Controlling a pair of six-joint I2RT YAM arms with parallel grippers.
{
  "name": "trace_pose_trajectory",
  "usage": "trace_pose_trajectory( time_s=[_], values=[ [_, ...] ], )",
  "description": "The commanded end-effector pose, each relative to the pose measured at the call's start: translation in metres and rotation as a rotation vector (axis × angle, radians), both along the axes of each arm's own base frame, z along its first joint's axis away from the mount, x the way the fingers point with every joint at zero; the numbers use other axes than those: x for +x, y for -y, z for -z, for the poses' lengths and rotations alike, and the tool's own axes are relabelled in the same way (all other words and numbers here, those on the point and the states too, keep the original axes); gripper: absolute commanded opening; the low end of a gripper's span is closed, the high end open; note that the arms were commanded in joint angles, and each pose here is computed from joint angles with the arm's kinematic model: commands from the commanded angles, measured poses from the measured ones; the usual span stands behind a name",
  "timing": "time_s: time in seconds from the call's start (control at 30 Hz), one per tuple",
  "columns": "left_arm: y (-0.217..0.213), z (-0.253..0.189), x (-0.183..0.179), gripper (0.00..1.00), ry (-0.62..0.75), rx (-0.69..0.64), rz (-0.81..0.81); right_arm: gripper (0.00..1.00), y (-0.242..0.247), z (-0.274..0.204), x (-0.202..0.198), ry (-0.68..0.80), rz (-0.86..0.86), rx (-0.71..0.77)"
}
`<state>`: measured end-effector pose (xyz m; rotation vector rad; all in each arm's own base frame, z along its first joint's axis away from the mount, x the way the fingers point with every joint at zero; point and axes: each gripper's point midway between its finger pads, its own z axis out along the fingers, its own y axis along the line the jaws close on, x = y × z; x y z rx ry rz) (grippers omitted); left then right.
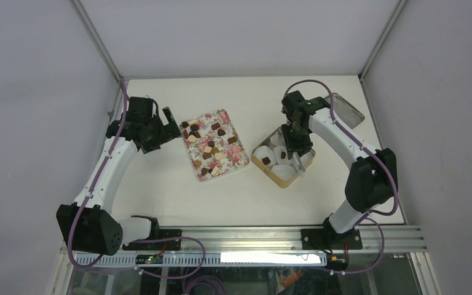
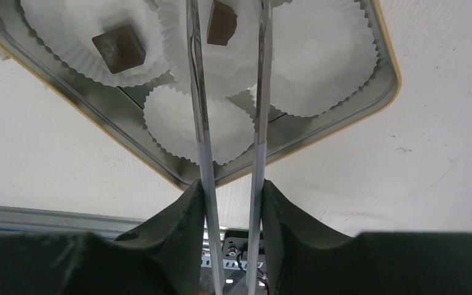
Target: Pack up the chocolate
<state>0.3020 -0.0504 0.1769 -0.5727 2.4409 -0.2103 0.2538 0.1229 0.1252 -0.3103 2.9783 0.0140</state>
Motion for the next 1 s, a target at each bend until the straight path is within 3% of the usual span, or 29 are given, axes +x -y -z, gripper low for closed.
trace_pose_trajectory(
  time_s=[0.0,0.2,0.47,0.97],
  values=[
    [-0.001,-0.012,0.006,0.99,0.052,-0.002,0.007,0.14,-0.004,-0.007,0.017,0.071,-0.008,0.062],
    [0.000,-0.012,0.006,0.99,0.051,-0.004,0.007,0.18,-0.006,0.000,0.019,0.049,0.005,0.086],
    [0.000,-0.011,0.005,0.99,0.049,-0.010,0.007,0.33,-0.006,0.002,0.018,0.042,0.015,0.094],
    [0.000,-0.011,0.005,0.99,0.050,-0.008,0.006,0.38,-0.003,0.002,0.013,0.043,0.021,0.088]
  ],
)
